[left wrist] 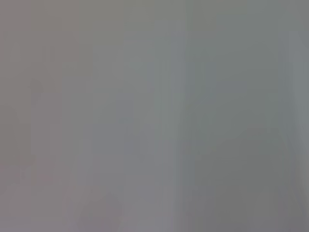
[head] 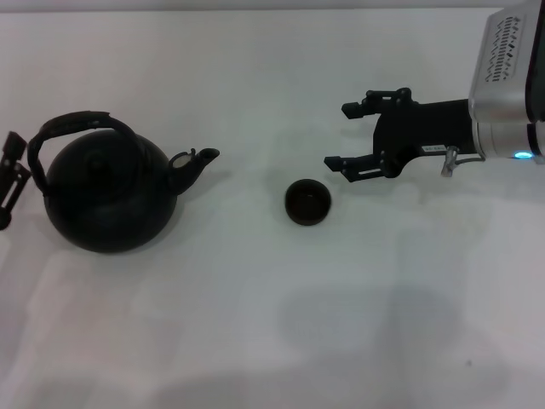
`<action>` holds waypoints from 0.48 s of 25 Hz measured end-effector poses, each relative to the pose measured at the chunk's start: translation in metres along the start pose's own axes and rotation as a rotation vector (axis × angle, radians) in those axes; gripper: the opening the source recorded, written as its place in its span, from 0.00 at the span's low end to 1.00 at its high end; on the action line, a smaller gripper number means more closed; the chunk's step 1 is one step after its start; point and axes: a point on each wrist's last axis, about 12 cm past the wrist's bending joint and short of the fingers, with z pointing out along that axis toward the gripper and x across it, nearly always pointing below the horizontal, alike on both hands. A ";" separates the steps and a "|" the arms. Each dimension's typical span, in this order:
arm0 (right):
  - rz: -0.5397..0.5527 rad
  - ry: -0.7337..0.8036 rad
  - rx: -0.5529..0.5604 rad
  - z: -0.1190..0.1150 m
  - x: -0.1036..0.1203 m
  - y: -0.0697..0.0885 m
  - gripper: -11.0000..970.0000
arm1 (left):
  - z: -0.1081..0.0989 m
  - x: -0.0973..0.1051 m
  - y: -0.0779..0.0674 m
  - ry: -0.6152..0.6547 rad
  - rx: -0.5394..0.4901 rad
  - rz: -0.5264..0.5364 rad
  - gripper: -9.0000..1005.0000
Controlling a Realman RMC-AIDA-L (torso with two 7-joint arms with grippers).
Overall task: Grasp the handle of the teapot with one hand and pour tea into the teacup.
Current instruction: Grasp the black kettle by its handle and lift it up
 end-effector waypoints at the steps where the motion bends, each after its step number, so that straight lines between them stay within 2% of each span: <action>1: 0.000 0.000 0.004 0.000 0.000 -0.001 0.89 | 0.000 0.001 -0.001 0.004 0.003 -0.004 0.78; 12: 0.009 -0.033 0.039 -0.012 0.000 -0.009 0.89 | -0.004 0.006 -0.010 0.046 0.023 -0.041 0.78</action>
